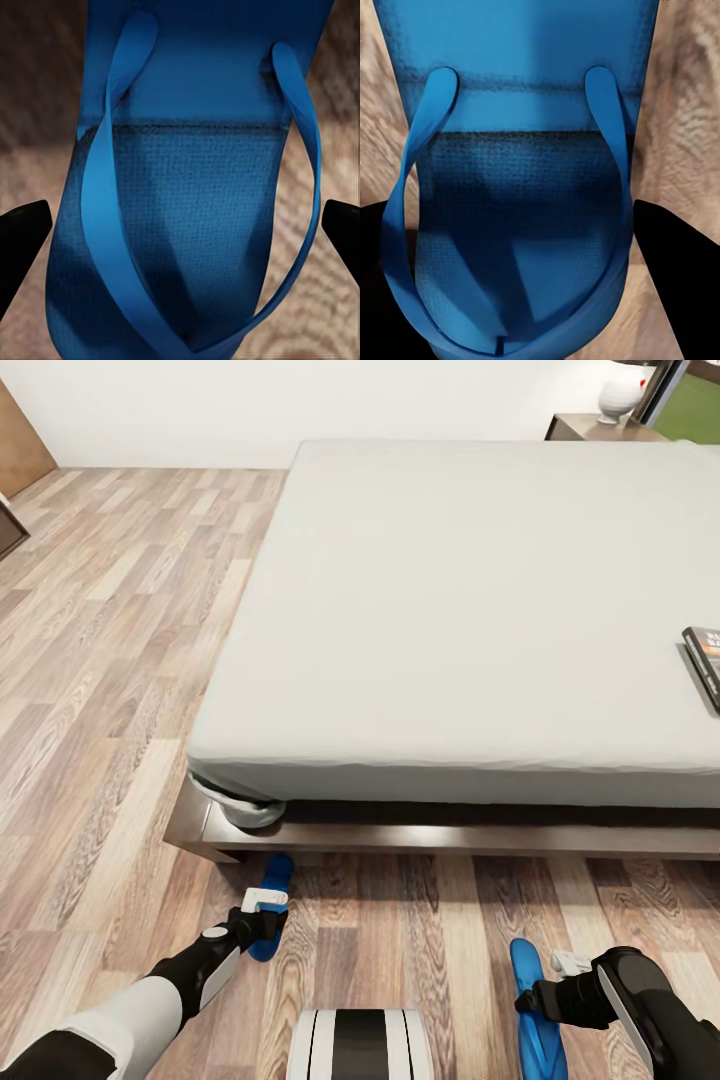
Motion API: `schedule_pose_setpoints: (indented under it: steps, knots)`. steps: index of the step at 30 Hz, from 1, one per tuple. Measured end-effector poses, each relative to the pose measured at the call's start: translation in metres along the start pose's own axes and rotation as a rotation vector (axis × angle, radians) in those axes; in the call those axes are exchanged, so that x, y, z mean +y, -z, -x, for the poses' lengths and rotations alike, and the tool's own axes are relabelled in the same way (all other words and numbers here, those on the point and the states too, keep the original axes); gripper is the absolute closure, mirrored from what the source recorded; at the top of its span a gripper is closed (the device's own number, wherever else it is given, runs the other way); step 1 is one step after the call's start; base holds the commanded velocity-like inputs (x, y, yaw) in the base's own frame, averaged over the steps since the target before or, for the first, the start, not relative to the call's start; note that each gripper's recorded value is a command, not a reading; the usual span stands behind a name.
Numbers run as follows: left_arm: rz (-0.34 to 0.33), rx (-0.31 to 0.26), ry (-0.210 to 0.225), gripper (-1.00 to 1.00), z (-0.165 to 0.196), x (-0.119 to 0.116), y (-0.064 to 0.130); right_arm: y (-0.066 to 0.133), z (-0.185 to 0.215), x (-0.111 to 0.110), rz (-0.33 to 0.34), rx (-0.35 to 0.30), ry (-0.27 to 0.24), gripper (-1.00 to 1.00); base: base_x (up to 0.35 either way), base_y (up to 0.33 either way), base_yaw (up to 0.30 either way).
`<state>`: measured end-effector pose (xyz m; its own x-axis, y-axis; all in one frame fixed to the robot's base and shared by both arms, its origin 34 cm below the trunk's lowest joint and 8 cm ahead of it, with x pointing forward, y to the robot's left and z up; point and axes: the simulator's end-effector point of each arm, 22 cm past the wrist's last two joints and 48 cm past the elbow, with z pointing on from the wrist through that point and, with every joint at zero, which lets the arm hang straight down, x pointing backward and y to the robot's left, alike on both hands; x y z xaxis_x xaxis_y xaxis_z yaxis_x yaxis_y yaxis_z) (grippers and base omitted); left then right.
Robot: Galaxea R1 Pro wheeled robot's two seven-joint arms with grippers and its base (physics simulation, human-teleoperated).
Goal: In the bedroom, move the book from the bed onto either nightstand, and place the two sandals side by side next to the bed.
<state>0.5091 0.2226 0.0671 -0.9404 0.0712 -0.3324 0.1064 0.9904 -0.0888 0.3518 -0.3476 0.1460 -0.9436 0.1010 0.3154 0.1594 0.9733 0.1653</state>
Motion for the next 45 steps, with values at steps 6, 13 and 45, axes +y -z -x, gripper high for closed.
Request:
schedule_pose_setpoints:
  steps: [6,13,45]
  knots:
    - [0.000,0.000,0.000,1.00,0.000,0.000,0.000,0.000,0.000,0.000,-0.001,0.000,0.000,1.00,0.000,0.000,0.000]
    - [-0.002,-0.003,-0.001,1.00,0.000,0.000,0.000,-0.001,-0.003,-0.001,-0.002,0.006,-0.001,1.00,0.000,0.000,0.000]
    - [0.001,0.035,0.013,-1.00,-0.019,0.002,-0.007,-0.009,-0.005,-0.003,-0.004,0.022,-0.005,1.00,0.000,0.000,0.000]
